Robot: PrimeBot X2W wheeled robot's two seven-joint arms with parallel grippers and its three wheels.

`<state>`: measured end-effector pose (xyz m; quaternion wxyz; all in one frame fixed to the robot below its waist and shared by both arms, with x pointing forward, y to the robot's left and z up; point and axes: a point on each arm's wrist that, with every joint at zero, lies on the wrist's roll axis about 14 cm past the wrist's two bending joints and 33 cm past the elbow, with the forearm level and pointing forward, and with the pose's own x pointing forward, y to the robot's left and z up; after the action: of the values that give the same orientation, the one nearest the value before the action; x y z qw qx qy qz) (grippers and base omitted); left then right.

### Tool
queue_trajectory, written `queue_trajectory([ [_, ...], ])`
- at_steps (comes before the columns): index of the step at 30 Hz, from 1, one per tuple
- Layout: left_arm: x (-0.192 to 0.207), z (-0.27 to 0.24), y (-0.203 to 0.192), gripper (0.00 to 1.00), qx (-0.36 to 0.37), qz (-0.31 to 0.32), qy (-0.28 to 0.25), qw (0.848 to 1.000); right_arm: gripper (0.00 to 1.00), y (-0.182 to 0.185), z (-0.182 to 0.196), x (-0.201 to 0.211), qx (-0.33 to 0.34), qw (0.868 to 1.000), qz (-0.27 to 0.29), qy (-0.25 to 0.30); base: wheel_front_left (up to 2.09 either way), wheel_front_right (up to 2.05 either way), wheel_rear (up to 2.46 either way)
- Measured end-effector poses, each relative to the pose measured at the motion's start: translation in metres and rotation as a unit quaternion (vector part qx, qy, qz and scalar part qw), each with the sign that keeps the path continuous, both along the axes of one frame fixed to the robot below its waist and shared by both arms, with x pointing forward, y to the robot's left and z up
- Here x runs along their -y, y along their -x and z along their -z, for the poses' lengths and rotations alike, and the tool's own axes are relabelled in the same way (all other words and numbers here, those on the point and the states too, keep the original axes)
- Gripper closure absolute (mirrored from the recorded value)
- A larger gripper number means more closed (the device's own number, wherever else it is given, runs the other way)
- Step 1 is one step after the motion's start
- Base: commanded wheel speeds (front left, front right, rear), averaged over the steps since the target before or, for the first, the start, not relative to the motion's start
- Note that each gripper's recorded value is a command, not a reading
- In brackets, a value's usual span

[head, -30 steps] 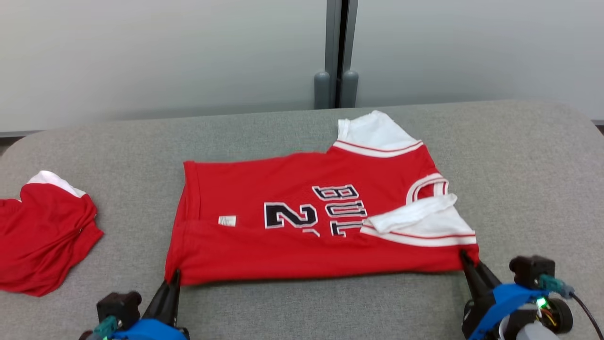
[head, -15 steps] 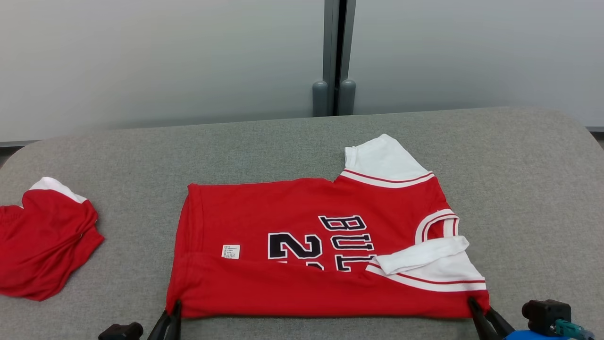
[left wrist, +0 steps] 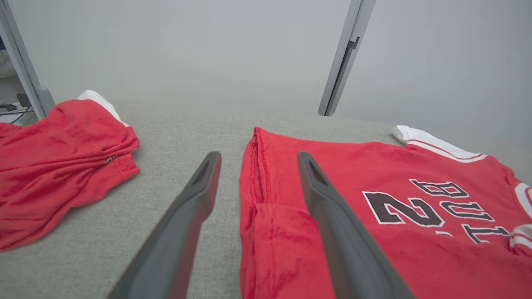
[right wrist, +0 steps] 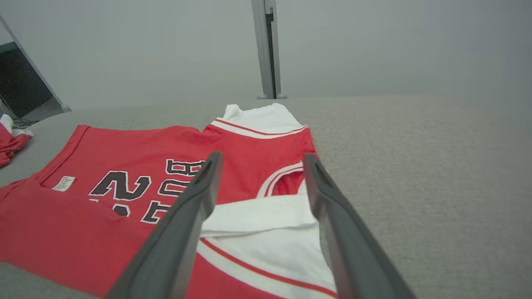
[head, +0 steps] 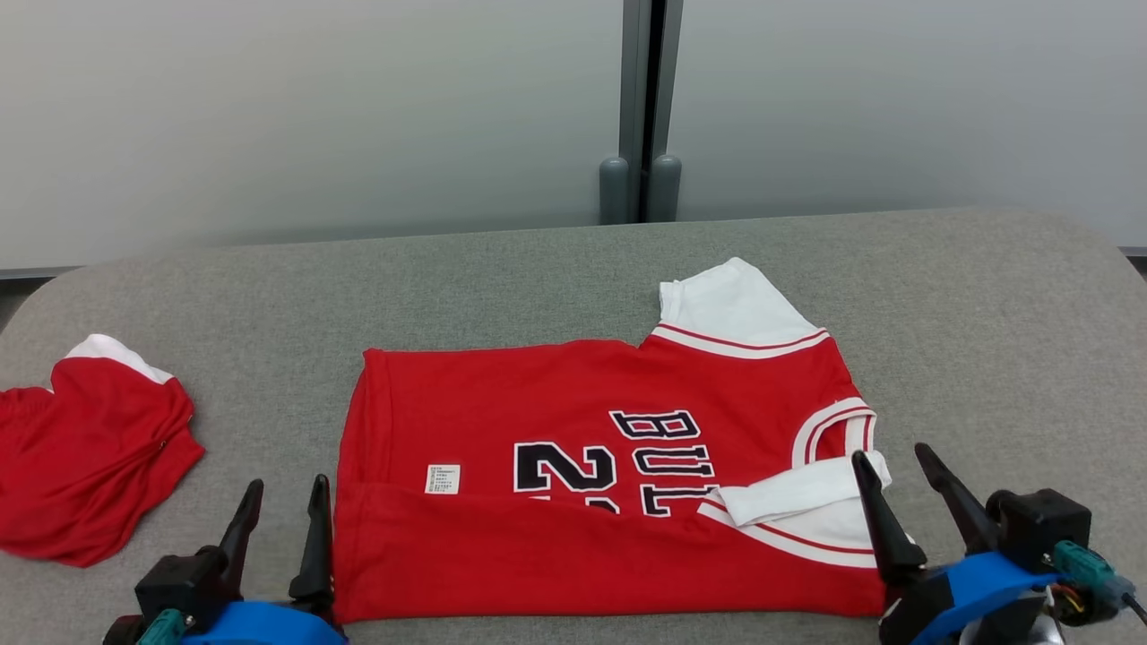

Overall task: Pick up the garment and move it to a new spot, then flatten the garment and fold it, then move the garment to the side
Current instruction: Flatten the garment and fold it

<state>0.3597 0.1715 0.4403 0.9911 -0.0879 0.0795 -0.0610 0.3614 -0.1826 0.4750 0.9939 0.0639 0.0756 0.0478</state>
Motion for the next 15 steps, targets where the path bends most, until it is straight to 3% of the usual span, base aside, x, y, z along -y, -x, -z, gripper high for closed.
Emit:
queue_trajectory([
  [8,-0.019,-0.045,-0.014,0.00,0.075,-0.033,-0.019,0.996,0.00,-0.024,-0.042,-0.030,0.084,0.996,-0.032,0.008,0.00,0.00,0.00],
  [15,-0.037,-0.062,-0.010,0.00,0.101,-0.058,-0.035,0.993,0.00,-0.028,-0.055,-0.042,0.111,0.993,-0.044,0.024,0.00,0.00,0.00],
])
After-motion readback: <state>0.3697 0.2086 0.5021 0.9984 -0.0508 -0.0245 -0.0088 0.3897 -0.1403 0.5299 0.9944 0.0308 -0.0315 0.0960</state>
